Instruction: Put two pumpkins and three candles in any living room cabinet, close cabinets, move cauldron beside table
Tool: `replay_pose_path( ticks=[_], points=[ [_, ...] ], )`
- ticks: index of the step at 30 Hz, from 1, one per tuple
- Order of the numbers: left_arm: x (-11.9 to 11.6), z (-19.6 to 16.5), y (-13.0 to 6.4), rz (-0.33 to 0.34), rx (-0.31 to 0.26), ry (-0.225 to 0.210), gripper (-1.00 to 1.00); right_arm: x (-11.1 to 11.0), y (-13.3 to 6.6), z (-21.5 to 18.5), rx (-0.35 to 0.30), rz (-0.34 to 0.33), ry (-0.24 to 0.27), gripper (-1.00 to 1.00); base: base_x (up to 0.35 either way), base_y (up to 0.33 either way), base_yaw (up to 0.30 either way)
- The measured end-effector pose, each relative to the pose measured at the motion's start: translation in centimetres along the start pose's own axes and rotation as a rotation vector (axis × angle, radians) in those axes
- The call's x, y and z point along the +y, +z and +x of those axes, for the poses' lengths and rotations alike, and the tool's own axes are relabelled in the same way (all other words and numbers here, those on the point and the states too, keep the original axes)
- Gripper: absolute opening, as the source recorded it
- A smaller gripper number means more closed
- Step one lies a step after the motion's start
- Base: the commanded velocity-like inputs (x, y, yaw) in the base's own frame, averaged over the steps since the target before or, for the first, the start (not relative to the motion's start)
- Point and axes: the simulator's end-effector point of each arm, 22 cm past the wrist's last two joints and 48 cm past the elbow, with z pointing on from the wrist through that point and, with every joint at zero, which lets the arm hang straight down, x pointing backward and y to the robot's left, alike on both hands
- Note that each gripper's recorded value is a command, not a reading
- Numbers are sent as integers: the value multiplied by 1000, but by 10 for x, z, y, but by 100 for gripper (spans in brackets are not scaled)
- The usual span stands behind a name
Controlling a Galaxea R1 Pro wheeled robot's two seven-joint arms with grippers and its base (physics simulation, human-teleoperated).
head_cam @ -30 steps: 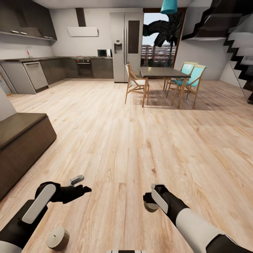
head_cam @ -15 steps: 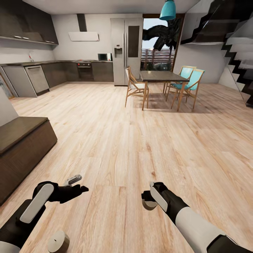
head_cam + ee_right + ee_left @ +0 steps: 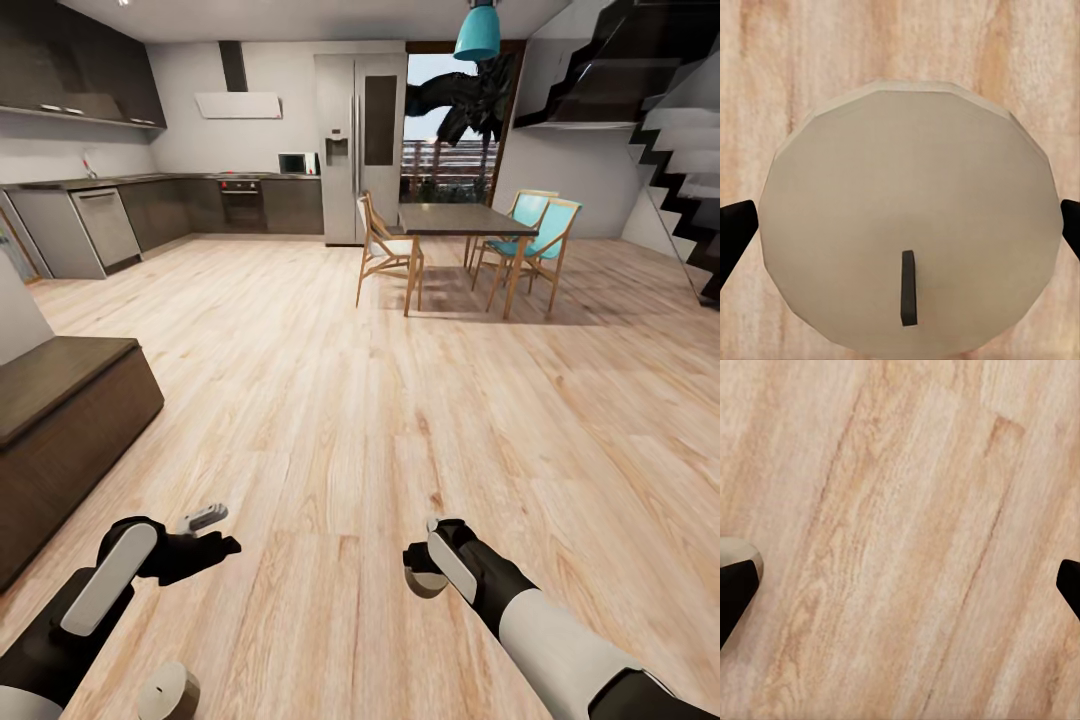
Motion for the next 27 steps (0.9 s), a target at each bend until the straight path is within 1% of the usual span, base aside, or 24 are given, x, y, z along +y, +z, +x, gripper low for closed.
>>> replay_pose_path(
  ticks=[4, 6, 27],
  points=[
    [0, 0, 0, -1, 0, 0, 100, -1, 0, 0, 0, 2, -1, -100, 0, 0, 31],
    [1, 0, 0, -1, 0, 0, 100, -1, 0, 0, -1, 3, -2, -100, 0, 0, 203],
    [-1, 1, 0, 0, 2, 2, 100, -1, 0, 0, 0, 3, 0, -100, -25, 0, 283]
  ],
)
